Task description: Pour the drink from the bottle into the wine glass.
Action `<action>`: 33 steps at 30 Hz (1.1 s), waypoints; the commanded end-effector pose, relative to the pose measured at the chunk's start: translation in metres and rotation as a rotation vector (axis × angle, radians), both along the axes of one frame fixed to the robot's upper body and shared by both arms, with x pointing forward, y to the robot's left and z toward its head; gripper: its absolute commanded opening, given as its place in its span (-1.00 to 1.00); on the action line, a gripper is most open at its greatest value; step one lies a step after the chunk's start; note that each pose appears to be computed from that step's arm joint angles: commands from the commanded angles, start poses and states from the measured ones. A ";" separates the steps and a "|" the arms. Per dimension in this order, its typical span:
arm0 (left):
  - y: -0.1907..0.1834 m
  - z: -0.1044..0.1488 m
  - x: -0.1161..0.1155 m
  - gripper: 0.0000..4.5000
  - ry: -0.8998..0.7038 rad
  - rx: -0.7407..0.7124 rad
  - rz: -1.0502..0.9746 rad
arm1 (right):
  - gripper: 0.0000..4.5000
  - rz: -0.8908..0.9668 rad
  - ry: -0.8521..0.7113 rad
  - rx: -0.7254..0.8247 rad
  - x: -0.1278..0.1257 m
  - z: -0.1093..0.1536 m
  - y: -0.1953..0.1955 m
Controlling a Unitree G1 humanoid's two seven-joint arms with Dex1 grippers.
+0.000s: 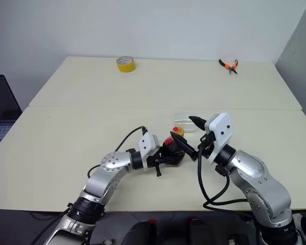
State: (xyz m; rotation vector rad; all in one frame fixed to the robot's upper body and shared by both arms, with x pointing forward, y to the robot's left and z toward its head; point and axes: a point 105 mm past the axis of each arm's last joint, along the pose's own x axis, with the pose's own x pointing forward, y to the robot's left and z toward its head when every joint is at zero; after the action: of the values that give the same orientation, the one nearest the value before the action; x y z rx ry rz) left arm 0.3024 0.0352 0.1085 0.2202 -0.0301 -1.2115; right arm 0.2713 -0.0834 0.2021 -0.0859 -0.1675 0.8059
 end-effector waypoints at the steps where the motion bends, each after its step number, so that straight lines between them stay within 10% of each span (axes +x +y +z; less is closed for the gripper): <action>1: -0.003 0.011 -0.003 -0.72 -0.042 -0.018 -0.025 | 0.80 -0.048 -0.052 -0.031 0.000 0.008 -0.010; 33: -0.005 0.009 -0.002 -0.72 -0.038 -0.018 -0.032 | 0.80 0.057 0.080 0.049 -0.011 0.010 -0.007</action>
State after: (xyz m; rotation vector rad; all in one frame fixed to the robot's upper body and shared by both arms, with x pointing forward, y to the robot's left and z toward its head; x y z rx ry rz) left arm 0.3023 0.0355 0.1032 0.2240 -0.0090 -1.2223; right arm 0.2587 -0.0929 0.2069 0.0182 -0.0879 0.8659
